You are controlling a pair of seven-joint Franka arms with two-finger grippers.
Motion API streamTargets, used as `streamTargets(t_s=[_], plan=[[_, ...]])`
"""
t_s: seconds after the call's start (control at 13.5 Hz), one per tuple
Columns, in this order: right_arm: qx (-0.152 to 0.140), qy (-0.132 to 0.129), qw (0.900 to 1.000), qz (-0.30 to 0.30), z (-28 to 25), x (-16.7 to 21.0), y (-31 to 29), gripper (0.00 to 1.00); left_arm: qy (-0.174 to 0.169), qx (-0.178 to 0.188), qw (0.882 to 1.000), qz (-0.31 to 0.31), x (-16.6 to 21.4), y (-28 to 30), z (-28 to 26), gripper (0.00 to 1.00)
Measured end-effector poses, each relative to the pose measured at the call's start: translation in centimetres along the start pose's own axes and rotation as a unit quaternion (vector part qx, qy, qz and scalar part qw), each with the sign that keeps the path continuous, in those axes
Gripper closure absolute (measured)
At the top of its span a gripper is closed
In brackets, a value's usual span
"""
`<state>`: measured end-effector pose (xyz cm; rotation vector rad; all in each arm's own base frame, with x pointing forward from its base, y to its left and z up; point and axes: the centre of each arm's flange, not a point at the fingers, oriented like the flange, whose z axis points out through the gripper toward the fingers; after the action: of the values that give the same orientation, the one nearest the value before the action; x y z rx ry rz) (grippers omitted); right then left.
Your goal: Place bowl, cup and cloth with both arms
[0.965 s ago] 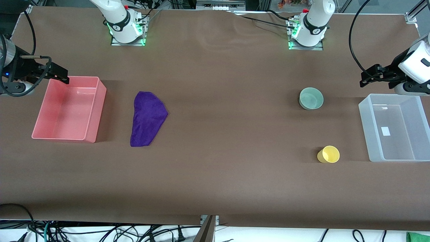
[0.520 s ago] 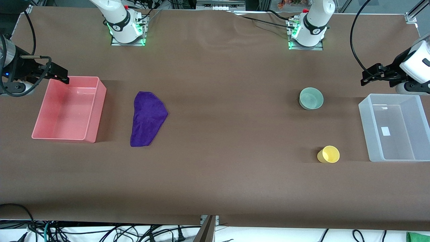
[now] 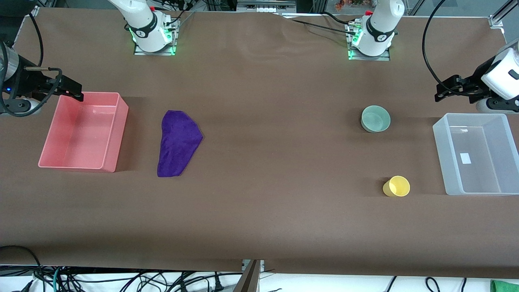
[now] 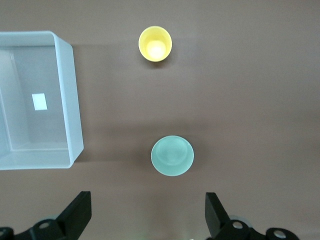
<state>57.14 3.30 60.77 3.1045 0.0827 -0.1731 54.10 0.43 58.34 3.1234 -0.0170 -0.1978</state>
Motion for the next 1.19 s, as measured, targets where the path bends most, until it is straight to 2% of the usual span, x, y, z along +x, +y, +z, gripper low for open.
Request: streamTargets(t_s=[0.67, 0.89, 1.19], plan=[[0.000, 0.000, 1.000, 0.004, 0.0, 0.0, 0.2, 0.00, -0.022, 0.000, 1.000, -0.002, -0.2, -0.2, 1.5, 0.00], [0.000, -0.001, 1.000, 0.005, 0.1, 0.0, 0.4, 0.00, -0.044, -0.001, 0.999, -0.002, 0.0, -0.2, 5.5, 0.00], [0.001, -0.004, 1.000, 0.006, 1.0, 0.7, 0.4, 0.00, -0.022, 0.000, 1.000, -0.003, 0.8, -0.7, 15.5, 0.00]])
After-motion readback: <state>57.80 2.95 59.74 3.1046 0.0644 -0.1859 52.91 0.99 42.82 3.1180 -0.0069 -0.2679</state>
